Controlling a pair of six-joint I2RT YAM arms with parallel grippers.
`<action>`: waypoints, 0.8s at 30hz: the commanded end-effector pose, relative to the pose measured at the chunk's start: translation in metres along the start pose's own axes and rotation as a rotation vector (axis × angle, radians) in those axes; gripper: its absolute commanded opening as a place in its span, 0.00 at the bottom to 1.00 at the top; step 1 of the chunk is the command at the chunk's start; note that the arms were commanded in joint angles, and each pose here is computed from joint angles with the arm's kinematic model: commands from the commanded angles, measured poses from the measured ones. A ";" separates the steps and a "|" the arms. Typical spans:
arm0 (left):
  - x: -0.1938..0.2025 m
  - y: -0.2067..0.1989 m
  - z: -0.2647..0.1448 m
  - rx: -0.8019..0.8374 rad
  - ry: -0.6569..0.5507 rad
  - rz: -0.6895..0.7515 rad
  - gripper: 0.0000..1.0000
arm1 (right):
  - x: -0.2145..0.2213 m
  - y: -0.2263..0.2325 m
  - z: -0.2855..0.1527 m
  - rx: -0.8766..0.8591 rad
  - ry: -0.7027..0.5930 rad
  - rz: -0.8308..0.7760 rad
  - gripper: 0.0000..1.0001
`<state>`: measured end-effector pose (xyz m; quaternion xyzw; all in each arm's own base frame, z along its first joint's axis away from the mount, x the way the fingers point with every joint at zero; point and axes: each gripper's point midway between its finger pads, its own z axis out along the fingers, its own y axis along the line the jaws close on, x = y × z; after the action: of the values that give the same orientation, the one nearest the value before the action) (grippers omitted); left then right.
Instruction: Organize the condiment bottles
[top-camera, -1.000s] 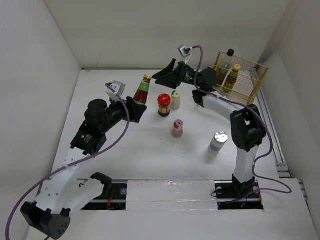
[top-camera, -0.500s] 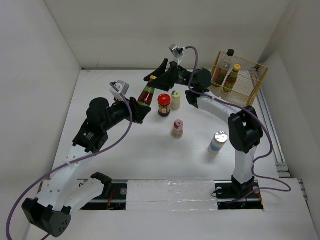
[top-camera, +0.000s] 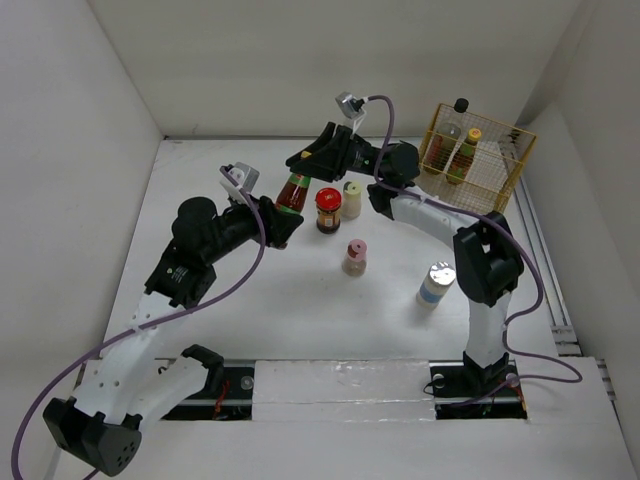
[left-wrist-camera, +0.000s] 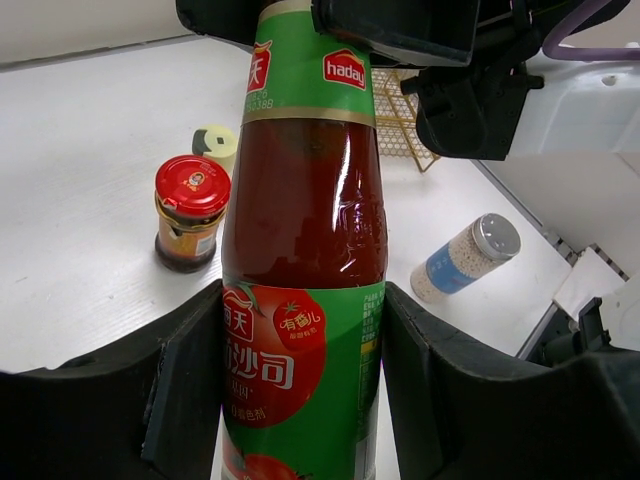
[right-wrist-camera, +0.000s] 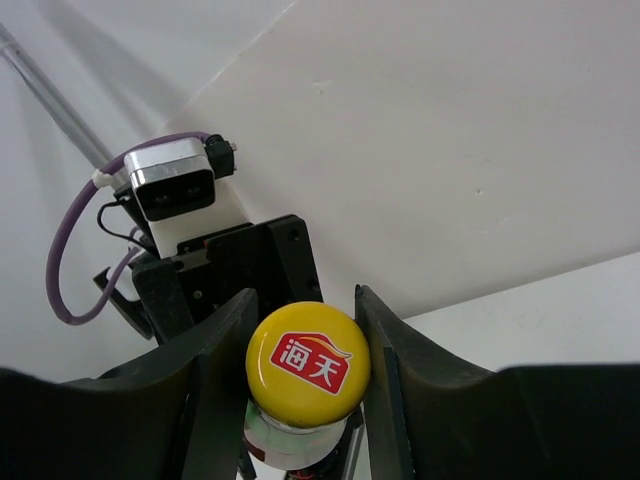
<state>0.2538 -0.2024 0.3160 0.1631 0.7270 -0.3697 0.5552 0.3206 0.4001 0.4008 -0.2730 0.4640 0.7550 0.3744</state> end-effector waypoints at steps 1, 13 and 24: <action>-0.055 -0.018 -0.008 0.050 -0.203 0.063 0.01 | -0.011 0.022 0.005 -0.066 -0.055 -0.119 0.19; -0.060 -0.014 -0.014 0.001 -0.211 0.042 0.92 | -0.062 0.013 -0.016 0.157 -0.078 -0.304 0.05; -0.065 0.029 -0.030 -0.257 -0.288 -0.040 0.97 | -0.164 0.024 -0.116 0.504 -0.201 -0.551 0.04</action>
<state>0.2584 -0.1635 0.3693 0.0736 0.6758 -0.3294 0.6553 0.4099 0.2963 0.4068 -0.2199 0.5568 0.5987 0.5321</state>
